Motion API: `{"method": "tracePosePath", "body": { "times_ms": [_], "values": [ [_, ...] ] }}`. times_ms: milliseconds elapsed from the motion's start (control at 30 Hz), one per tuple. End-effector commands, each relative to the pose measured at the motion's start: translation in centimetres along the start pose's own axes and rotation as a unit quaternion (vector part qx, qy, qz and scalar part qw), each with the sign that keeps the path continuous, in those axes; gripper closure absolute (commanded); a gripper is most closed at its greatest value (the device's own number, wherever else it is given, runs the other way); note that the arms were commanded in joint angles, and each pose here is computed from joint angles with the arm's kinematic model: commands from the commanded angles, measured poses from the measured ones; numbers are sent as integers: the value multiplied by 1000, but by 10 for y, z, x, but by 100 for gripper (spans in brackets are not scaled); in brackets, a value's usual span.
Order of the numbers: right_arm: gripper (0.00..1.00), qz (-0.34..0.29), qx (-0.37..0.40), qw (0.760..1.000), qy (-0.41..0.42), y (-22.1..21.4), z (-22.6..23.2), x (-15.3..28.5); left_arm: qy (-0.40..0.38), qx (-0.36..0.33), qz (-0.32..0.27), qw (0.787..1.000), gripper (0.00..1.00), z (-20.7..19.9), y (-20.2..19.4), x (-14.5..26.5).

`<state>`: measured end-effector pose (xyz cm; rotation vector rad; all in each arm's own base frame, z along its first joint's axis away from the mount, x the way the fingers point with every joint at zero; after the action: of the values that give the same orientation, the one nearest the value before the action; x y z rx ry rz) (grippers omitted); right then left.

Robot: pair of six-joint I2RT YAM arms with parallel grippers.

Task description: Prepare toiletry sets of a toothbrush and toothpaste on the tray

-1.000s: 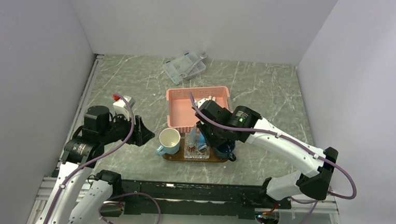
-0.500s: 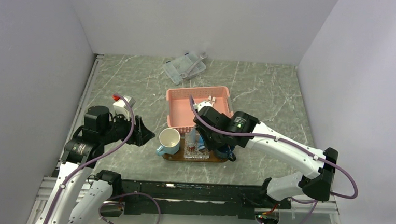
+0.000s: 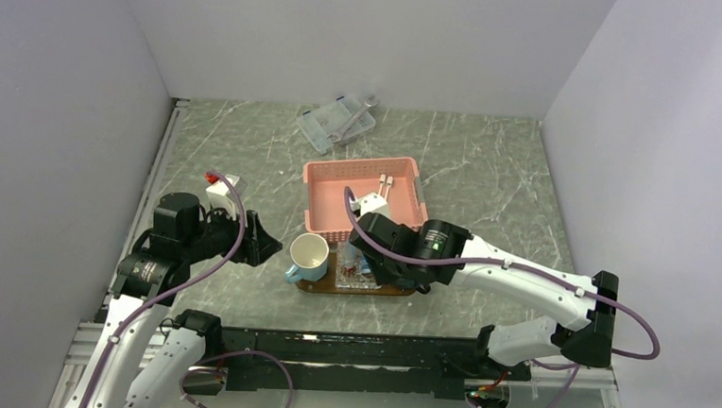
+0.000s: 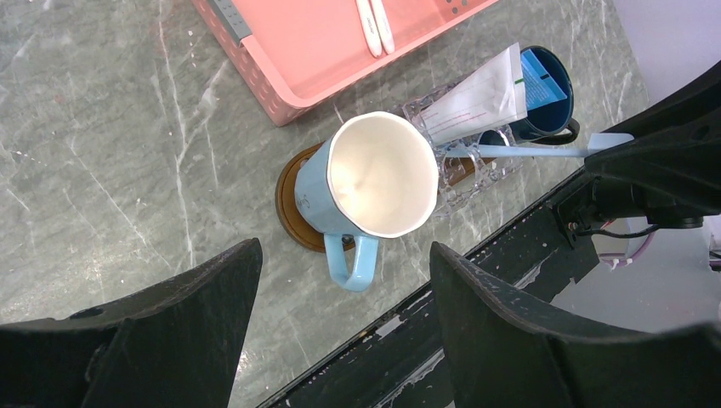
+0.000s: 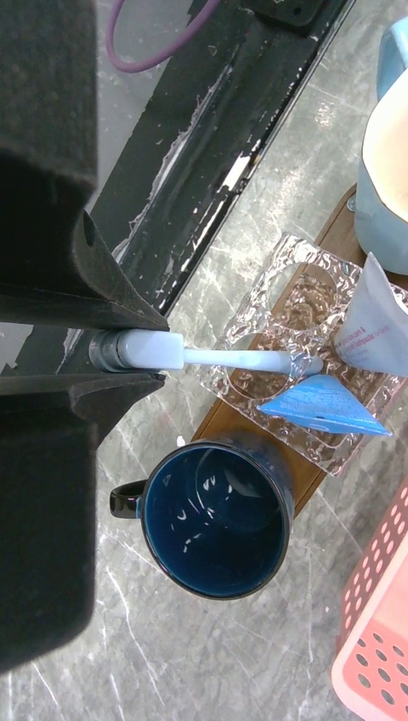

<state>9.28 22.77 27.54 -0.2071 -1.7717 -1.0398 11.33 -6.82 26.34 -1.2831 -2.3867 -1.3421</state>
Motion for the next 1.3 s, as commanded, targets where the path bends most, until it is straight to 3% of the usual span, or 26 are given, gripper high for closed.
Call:
{"method": "tracePosePath", "body": {
  "times_ms": [0, 400, 833, 1267],
  "values": [
    [100, -39, -23, 999, -16, 3, 3, 3, -3, -8, -19, 1000, 22, 0, 5, -1],
    [96, -44, -30, 998, -25, -5, 7, -6, 0, -7, -21, 1000, 23, 0, 5, -1],
    [67, -58, -28, 998, -17, -4, 5, 3, 0, -4, -16, 1000, 23, 1, 5, -3],
    [61, -109, -33, 994, 0, 6, -2, 29, 0, -4, -14, 1000, 23, 1, 6, -4]
  ]
}}
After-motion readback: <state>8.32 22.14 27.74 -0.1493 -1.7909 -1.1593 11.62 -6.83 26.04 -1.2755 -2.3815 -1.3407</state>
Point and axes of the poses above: each gripper's point midway between its finger pads, its own x axis back along the fingers, its own z axis along the line the jaws close on, y = z × x, the point moved 10 cm from there along x, back along the fingers, and after that the axes turned 13 degrees about x, right-handed, at the moved point
